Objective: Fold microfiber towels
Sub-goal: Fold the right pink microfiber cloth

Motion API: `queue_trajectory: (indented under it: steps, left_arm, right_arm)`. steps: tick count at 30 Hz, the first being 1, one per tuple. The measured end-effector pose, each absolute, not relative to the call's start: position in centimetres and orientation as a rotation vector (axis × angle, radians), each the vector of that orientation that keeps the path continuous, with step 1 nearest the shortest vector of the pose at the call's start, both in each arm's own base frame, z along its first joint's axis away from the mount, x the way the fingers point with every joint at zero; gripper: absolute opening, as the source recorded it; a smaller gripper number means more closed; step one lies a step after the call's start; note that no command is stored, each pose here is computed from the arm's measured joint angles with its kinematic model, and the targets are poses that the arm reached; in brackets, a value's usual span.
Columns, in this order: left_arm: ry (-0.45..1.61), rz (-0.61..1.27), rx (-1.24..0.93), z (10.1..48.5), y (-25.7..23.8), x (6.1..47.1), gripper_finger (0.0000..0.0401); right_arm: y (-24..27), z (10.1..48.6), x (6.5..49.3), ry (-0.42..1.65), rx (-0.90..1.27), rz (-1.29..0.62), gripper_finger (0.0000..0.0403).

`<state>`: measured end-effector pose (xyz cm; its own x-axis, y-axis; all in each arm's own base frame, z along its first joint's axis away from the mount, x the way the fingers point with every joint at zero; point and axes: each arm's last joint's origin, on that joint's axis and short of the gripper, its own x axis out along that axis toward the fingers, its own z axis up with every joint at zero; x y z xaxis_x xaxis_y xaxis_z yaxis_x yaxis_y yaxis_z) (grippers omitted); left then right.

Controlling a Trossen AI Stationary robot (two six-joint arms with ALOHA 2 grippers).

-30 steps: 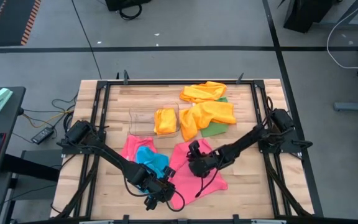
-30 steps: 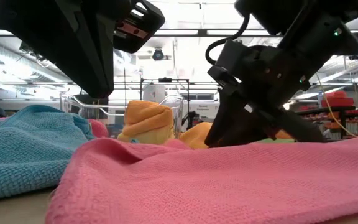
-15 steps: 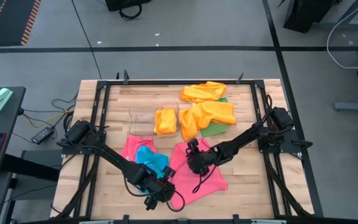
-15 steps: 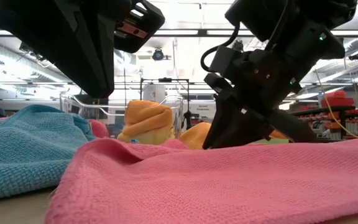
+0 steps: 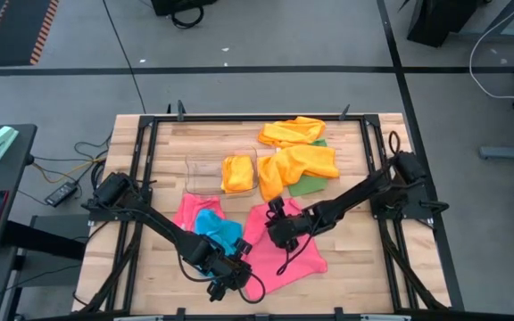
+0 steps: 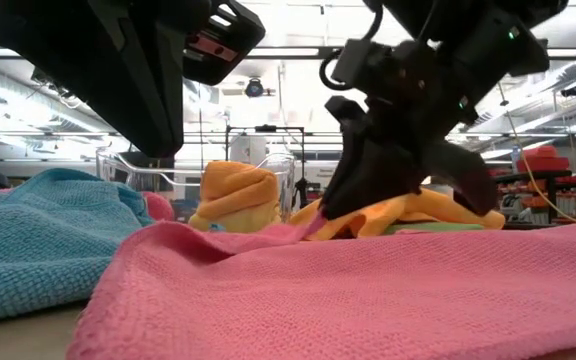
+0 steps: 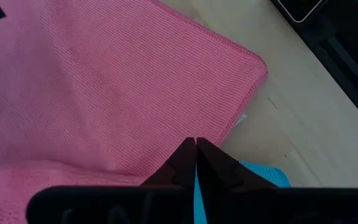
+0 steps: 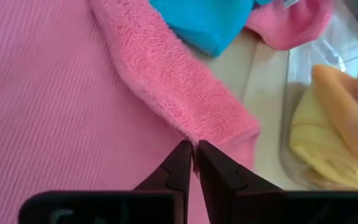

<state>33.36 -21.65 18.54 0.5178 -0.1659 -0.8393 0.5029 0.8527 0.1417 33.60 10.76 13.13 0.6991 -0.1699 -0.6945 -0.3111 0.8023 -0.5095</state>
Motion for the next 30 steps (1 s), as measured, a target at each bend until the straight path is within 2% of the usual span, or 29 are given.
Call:
queue_trajectory:
  steps: [5, 15, 25, 30]
  left_arm:
    - [0.948, -0.414, 0.394, 18.5, -21.7, 33.3, 0.0013]
    - [0.947, -0.416, 0.398, 18.5, -21.7, 33.4, 0.0023]
    - [0.949, -0.414, 0.394, 18.5, -21.7, 33.3, 0.0013]
    - [0.948, -0.414, 0.394, 18.5, -21.7, 33.4, 0.0025]
  right_arm:
    - [10.8, 13.5, 33.7, 0.831, -0.65, 0.118, 0.0009]
    - [10.3, 13.7, 33.8, 0.836, -0.624, 0.113, 0.0002]
    - [9.2, 18.6, 31.3, 0.851, -0.673, 0.017, 0.0001]
    - [8.3, 19.0, 29.7, 0.938, -0.654, 0.002, 0.0001]
